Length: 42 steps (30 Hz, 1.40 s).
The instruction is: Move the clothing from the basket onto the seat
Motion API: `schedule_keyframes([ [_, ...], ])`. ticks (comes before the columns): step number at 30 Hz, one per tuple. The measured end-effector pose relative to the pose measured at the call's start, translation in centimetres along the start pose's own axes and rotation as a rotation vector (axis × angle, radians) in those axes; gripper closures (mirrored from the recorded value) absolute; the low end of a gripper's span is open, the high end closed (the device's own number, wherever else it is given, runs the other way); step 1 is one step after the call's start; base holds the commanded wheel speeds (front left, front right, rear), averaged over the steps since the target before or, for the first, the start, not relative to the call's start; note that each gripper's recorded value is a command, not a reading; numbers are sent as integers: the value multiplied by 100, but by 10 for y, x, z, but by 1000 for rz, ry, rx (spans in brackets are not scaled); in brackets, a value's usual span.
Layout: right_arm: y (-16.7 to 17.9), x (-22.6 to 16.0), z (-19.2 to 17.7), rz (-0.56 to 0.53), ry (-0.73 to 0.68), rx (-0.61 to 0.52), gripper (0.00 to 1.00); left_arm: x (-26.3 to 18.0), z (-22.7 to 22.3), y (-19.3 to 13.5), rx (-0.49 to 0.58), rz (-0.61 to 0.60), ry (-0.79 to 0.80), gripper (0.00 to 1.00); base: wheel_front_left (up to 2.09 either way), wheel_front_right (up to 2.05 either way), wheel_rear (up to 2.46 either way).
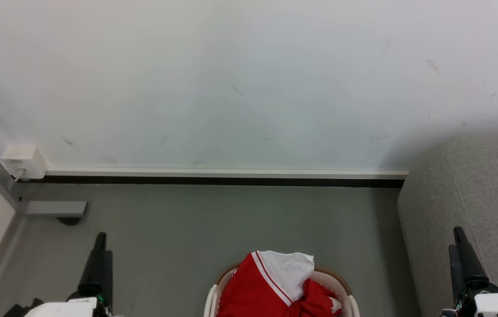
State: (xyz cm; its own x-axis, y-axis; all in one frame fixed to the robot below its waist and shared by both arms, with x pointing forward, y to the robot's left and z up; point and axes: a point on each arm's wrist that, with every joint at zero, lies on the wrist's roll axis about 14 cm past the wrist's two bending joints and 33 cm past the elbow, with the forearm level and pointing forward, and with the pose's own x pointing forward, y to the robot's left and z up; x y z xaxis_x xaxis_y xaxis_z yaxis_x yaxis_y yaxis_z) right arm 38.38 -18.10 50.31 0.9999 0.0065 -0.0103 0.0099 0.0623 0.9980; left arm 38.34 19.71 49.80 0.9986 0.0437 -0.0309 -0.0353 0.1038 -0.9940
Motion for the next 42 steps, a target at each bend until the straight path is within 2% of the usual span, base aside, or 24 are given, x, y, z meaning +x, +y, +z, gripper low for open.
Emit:
schedule_keyframes([
  [10,12,2,4,34,-22,-115,0,3,0,-10,137,-32,-20,0,0,0,0],
  [21,20,2,7,59,-47,-281,0,6,-4,-23,357,-75,-23,0,0,0,0],
  [42,31,2,2,117,-36,-773,0,10,-21,-35,826,-106,-29,0,0,0,0],
])
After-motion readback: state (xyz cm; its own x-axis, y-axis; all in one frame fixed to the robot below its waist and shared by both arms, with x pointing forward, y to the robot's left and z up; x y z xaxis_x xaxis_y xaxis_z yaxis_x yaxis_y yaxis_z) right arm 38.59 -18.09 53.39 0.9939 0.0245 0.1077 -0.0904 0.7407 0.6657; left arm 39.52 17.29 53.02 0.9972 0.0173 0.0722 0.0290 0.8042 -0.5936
